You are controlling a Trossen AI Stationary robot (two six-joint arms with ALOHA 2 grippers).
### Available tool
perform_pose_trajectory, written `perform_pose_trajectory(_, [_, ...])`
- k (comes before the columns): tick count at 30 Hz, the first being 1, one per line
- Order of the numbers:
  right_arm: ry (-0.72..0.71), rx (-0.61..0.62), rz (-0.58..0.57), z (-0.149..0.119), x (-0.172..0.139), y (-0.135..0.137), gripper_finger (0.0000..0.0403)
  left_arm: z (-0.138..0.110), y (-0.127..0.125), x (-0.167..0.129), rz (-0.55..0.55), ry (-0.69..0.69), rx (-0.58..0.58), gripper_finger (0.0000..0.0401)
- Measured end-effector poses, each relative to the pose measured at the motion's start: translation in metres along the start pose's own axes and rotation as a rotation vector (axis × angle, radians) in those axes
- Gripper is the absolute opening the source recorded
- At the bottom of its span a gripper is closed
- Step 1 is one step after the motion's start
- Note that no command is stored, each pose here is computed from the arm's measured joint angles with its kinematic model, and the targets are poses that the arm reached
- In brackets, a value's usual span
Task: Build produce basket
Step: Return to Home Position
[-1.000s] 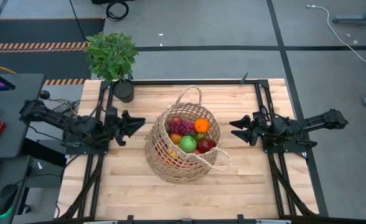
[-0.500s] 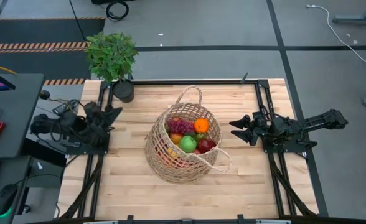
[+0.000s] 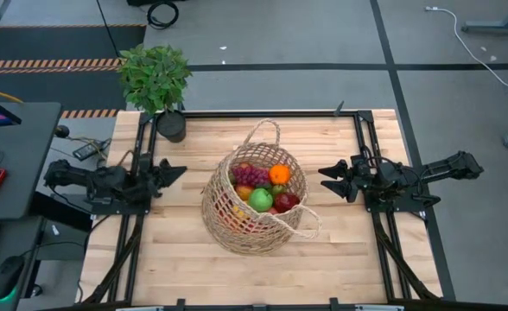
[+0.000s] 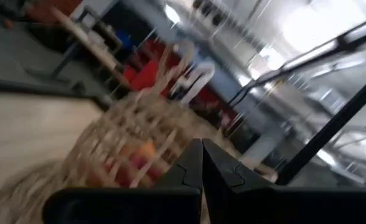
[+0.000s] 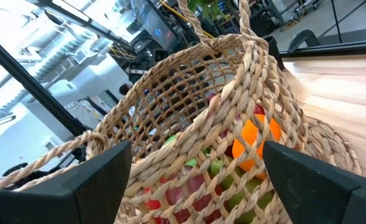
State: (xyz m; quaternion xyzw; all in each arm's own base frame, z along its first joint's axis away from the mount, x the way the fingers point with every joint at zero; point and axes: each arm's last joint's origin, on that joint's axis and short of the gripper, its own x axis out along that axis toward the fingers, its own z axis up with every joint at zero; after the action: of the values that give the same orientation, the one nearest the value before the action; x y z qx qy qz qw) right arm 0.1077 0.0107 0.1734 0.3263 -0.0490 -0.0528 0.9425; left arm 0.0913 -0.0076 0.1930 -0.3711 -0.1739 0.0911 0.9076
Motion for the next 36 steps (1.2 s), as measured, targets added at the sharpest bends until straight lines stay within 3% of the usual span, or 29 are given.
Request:
perform_pose_trajectory(6, [-0.003,0.001,0.002,0.0,0.0,0.0,0.0365,-0.012,0.01,-0.001,0.089,0.107,0.054,0.0023])
perform_pose_trajectory(13, [-0.005,0.002,0.005,0.0,0.0,0.0,0.0365,-0.017,0.013,-0.001,0.088,0.183,0.497,0.0043])
perform_pose_trajectory(18, [-0.008,0.003,0.006,0.001,0.0,0.001,0.0365,-0.016,0.013,-0.001,0.074,0.183,0.655,0.0039])
perform_pose_trajectory(22, [-0.01,-0.009,0.008,0.001,0.0,0.001,0.0365,-0.016,0.013,-0.001,0.074,0.184,0.657,0.0034])
perform_pose_trajectory(29, [-0.009,-0.282,0.005,0.001,0.0,0.001,0.0365,-0.016,0.013,-0.001,0.074,0.184,0.657,0.0037])
perform_pose_trajectory(36, [-0.009,-0.303,0.005,0.001,0.0,0.001,0.0365,-0.016,0.013,-0.001,0.074,0.183,0.657,0.0036])
